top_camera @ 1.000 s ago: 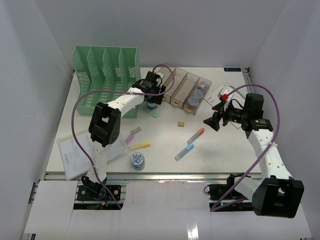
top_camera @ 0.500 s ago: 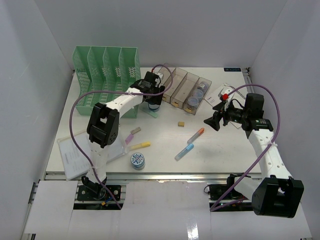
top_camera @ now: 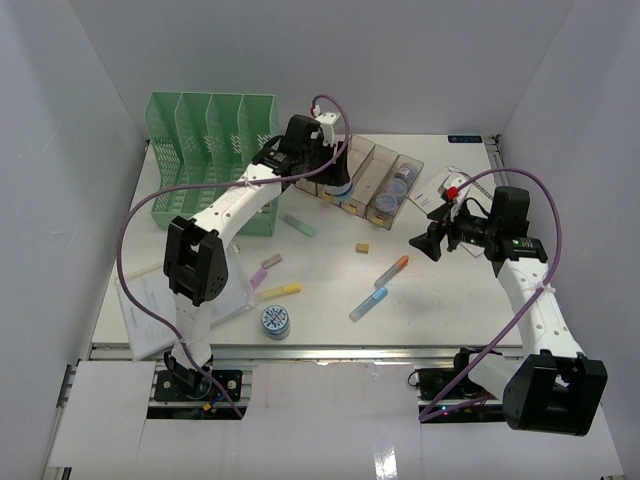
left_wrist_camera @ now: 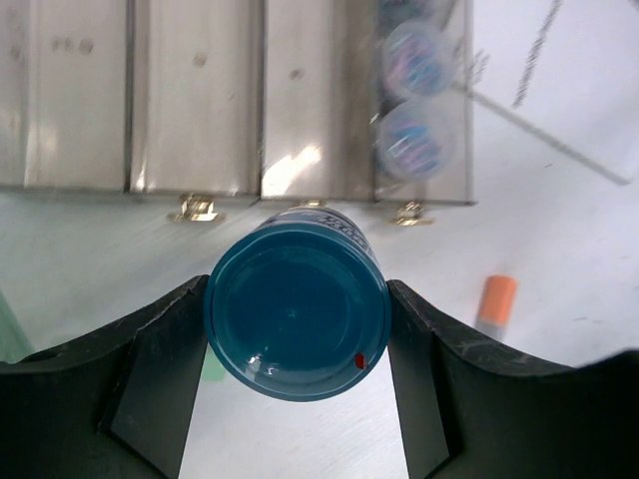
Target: Organize the desk
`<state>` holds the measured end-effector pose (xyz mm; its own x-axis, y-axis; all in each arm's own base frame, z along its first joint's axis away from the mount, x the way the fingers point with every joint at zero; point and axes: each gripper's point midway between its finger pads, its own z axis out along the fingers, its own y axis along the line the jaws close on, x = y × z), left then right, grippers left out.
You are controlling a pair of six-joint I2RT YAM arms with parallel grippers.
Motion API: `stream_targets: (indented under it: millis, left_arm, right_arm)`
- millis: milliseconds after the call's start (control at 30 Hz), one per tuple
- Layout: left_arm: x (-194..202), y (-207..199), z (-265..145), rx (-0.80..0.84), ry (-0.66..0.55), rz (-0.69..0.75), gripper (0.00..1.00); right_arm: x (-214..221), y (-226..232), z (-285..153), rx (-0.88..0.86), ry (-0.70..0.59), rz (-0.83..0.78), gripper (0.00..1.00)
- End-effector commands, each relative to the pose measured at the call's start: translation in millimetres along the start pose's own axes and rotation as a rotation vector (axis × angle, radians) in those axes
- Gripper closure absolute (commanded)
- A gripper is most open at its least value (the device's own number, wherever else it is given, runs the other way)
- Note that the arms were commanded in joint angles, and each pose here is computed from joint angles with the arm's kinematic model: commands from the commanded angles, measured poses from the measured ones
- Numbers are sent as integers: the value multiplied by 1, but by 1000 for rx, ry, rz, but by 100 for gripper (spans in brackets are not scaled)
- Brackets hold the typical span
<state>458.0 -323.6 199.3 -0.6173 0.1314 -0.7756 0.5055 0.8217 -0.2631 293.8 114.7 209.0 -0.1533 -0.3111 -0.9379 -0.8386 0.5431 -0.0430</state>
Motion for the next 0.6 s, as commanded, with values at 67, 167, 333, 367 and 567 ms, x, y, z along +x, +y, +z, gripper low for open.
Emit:
stream_targets:
  millis: [67,167,333,367,567]
  left_arm:
    - [-78,-38,6,145,-185,-35,97]
    - [-98,-41,20,160,-238,-47,97]
    - [-113,-44,33,185,-312,-61,97]
    - [-116,-44,36,190,-330,-62,97]
    - [-118,-42,57,213,-383,-67,97]
  right_arm:
    - [-3,-3,-2,3,-19,-15,10]
    - [-4,-2,-2,-4,-23,-8,10]
    - [-5,-3,-3,0,-27,-10,10]
    - [-5,-3,-3,1,-27,-9,10]
    - [-5,-4,-5,6,-29,-5,10]
